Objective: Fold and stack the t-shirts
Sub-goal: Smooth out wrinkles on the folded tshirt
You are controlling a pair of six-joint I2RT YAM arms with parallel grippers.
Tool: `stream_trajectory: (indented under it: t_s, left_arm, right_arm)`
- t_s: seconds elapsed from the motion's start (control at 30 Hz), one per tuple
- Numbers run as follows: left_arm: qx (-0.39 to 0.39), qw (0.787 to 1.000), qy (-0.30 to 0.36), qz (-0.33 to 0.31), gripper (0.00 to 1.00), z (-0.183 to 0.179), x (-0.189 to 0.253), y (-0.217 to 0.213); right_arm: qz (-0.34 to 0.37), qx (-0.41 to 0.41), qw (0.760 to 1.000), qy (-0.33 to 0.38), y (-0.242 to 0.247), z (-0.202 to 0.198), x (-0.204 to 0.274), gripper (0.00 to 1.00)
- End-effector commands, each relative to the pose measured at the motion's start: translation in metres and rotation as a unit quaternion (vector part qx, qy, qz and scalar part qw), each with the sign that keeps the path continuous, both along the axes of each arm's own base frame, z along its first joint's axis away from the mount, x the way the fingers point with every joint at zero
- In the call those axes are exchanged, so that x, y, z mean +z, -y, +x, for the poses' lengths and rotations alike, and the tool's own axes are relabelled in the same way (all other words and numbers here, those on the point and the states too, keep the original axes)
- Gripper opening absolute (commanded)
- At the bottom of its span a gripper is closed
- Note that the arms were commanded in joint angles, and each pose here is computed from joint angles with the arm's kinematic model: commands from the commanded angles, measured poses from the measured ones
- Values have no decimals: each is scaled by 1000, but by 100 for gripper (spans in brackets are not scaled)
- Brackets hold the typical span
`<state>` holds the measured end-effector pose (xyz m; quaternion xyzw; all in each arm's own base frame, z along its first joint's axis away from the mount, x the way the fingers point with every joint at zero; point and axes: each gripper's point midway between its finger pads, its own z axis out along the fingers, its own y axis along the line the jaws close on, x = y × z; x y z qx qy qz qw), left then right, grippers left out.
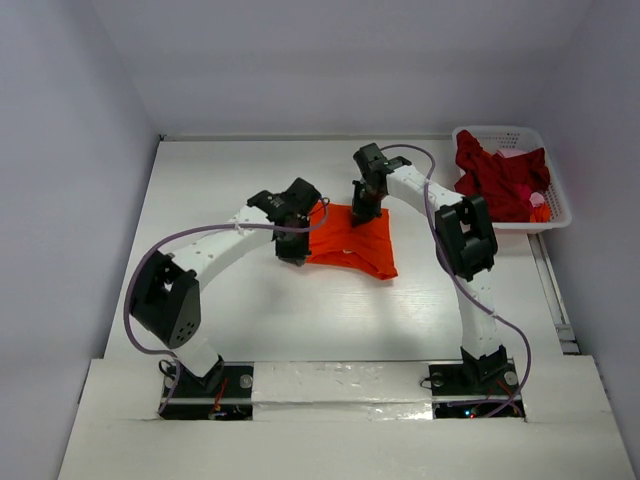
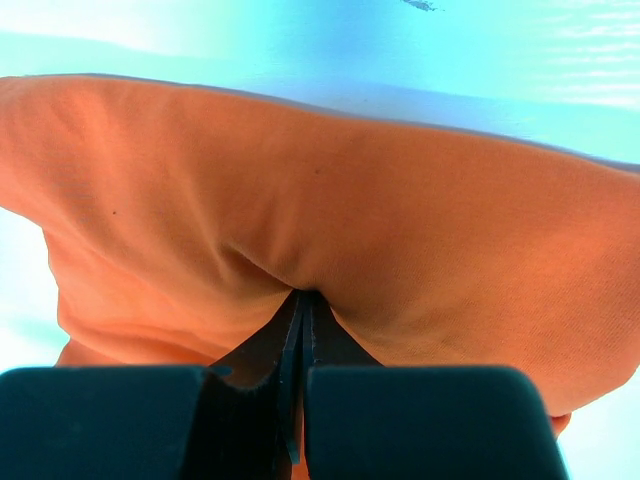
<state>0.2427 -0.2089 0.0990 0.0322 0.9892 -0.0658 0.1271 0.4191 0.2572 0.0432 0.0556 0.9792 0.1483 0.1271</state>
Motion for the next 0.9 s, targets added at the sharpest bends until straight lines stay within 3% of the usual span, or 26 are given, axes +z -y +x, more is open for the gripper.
stream_trajectory:
  t_s: [0.0,0.23,0.4,0.87]
  left_arm:
    - [28,995,90,-35,0,36,60,14]
    - [66,980,171,-81,0,91,72,47]
    - [63,978,176,-89,0,119,48,70]
    - [38,980,161,-114,0,118,1,103]
  right_arm:
    - [2,4,1000,10,2,5,4,0]
    - [0,8,1000,12,5,0,3,0]
    - [4,9,1000,10,3,0,3,0]
    - [5,11,1000,11,2,2,2,0]
